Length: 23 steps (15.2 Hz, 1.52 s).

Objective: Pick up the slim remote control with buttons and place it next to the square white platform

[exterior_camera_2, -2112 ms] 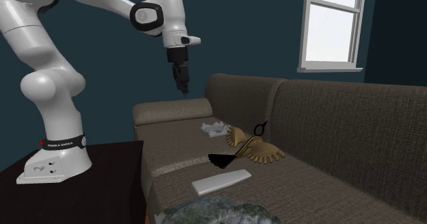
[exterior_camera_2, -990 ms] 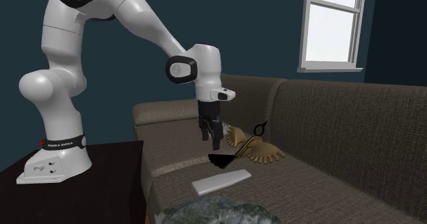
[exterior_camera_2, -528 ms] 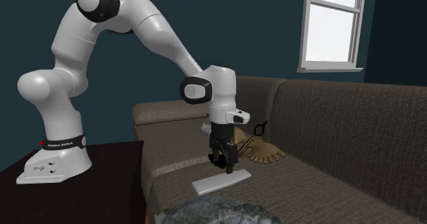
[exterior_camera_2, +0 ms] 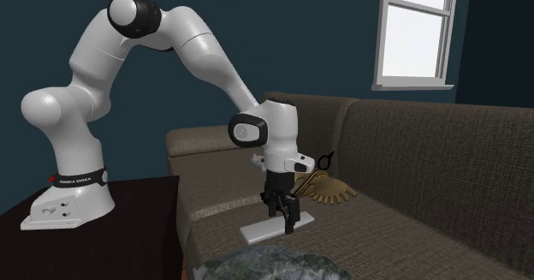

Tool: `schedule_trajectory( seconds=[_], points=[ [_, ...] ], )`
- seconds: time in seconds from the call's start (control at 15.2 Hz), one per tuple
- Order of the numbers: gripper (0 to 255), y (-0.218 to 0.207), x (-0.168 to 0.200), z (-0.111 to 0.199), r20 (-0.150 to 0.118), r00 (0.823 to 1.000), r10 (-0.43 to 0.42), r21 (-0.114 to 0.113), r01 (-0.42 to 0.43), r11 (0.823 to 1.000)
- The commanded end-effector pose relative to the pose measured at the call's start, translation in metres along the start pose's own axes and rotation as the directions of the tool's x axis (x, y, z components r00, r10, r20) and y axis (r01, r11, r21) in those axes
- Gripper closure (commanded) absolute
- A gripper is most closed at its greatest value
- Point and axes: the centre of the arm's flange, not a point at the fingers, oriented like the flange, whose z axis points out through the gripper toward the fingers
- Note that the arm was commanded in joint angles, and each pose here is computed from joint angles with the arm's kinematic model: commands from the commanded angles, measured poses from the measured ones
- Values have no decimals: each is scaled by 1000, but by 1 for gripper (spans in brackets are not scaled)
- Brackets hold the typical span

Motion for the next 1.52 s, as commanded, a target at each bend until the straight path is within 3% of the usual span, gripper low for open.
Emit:
schedule_trajectory(
  seconds=[0.0,0.4,0.46,1.06,1.45],
  points=[
    [0,0,0,3,-1,1000,0,0,0,1000],
    [0,0,0,3,-1,1000,0,0,0,1000],
    [255,0,0,3,-1,1000,0,0,0,1000],
    [255,0,0,3,-1,1000,0,0,0,1000],
    [255,0,0,-29,-1,1000,0,0,0,1000]
  ],
)
